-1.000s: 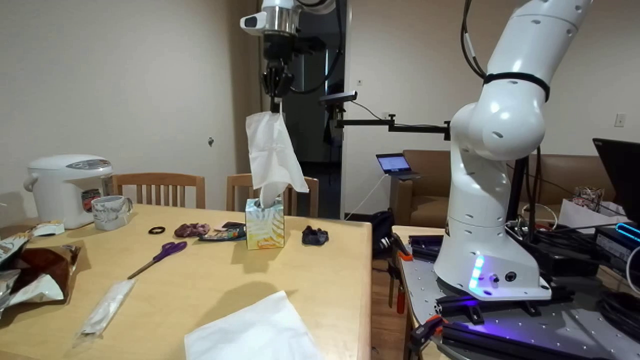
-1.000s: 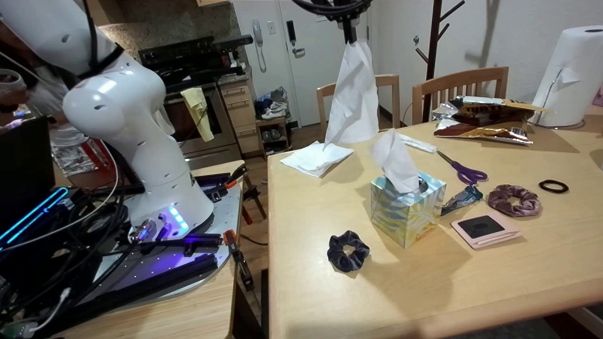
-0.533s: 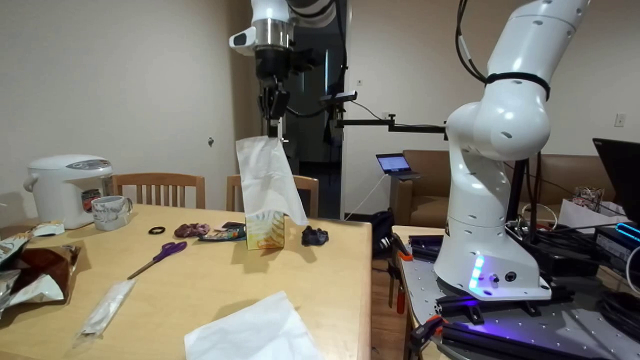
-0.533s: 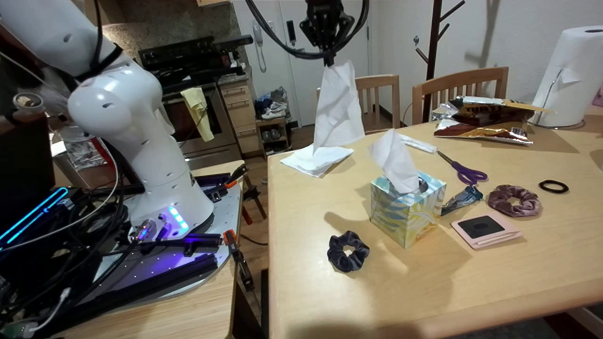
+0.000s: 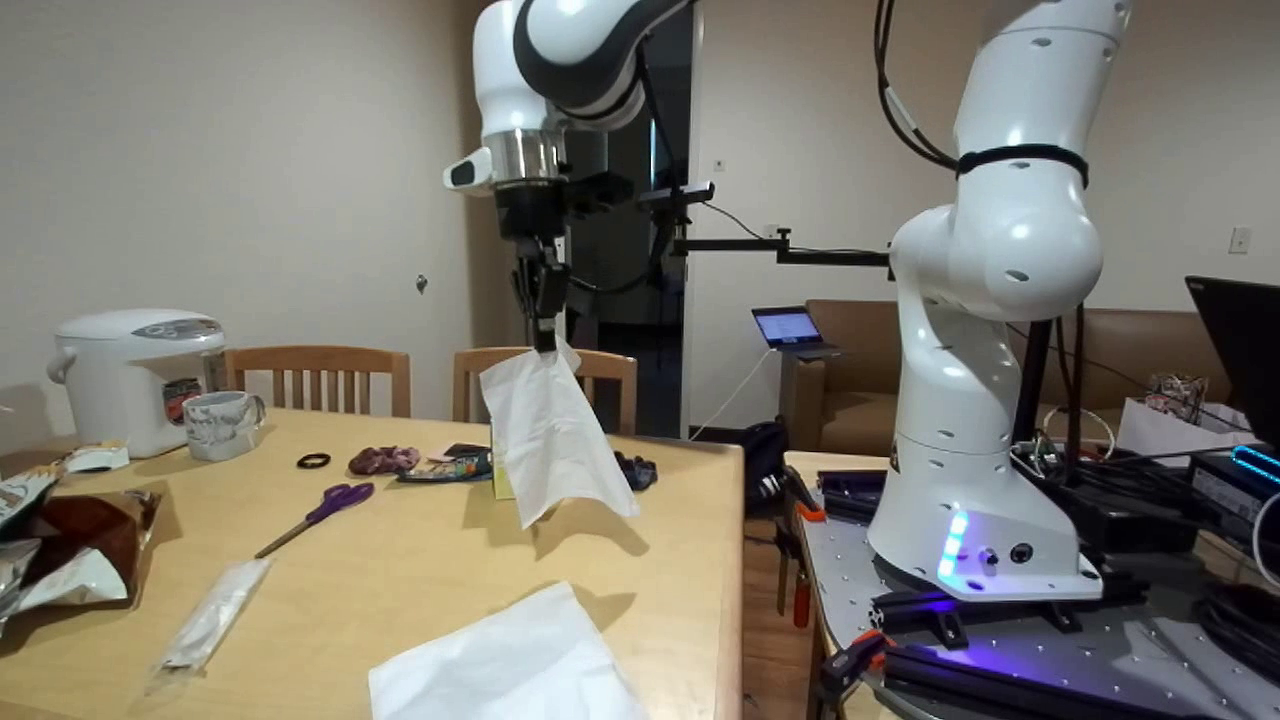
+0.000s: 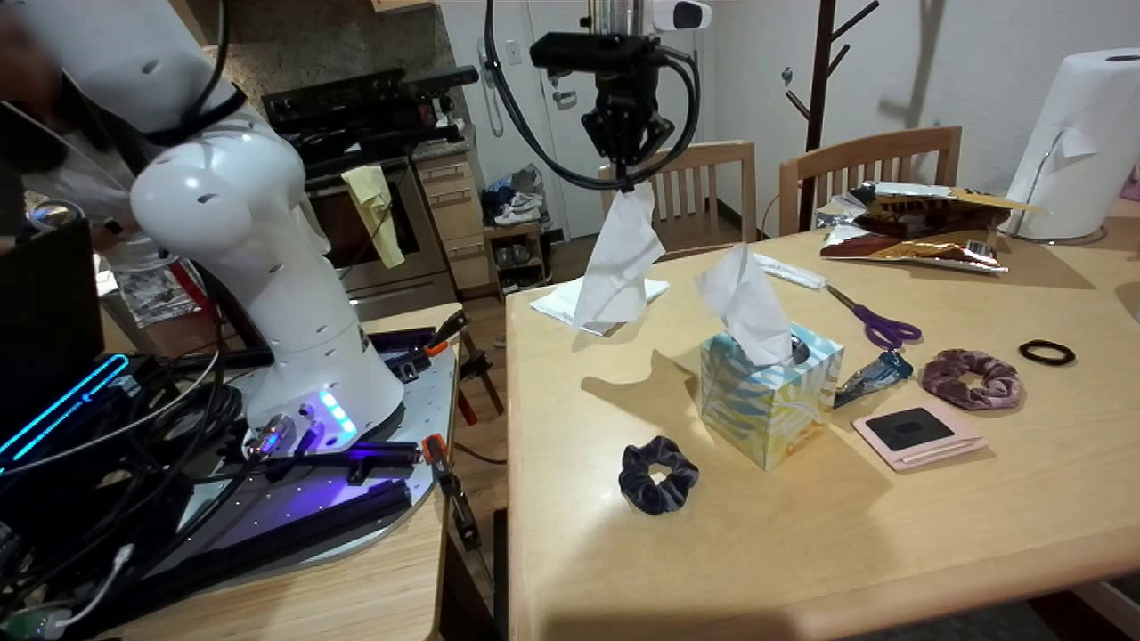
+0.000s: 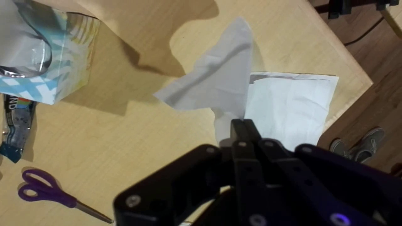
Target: Remove a tissue from the box and put it on the table
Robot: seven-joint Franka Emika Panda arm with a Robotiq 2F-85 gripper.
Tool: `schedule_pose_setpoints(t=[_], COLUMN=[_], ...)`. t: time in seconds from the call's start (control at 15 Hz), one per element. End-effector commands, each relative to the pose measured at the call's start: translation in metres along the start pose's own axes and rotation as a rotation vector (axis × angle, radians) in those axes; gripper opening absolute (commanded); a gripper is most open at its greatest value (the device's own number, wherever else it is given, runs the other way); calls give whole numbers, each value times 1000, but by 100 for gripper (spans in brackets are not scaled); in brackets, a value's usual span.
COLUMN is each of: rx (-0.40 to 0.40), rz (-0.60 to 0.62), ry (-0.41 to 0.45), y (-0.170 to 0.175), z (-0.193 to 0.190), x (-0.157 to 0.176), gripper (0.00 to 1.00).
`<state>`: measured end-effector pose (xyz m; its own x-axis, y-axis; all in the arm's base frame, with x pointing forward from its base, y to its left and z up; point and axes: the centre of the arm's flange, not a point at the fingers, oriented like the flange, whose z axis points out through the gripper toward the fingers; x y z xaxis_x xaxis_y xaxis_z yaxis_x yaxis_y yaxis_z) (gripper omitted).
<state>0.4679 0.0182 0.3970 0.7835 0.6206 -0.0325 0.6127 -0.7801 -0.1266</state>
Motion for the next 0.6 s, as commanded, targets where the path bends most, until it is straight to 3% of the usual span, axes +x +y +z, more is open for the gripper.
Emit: schedule_pose_setpoints(t=[0.0,0.27,0.53], rx=[35,27,86], rz=[-10,46,127], ry=[35,116,172], y=[16,27,40], z=[17,41,78], x=[8,17,33], gripper=[0,0,0])
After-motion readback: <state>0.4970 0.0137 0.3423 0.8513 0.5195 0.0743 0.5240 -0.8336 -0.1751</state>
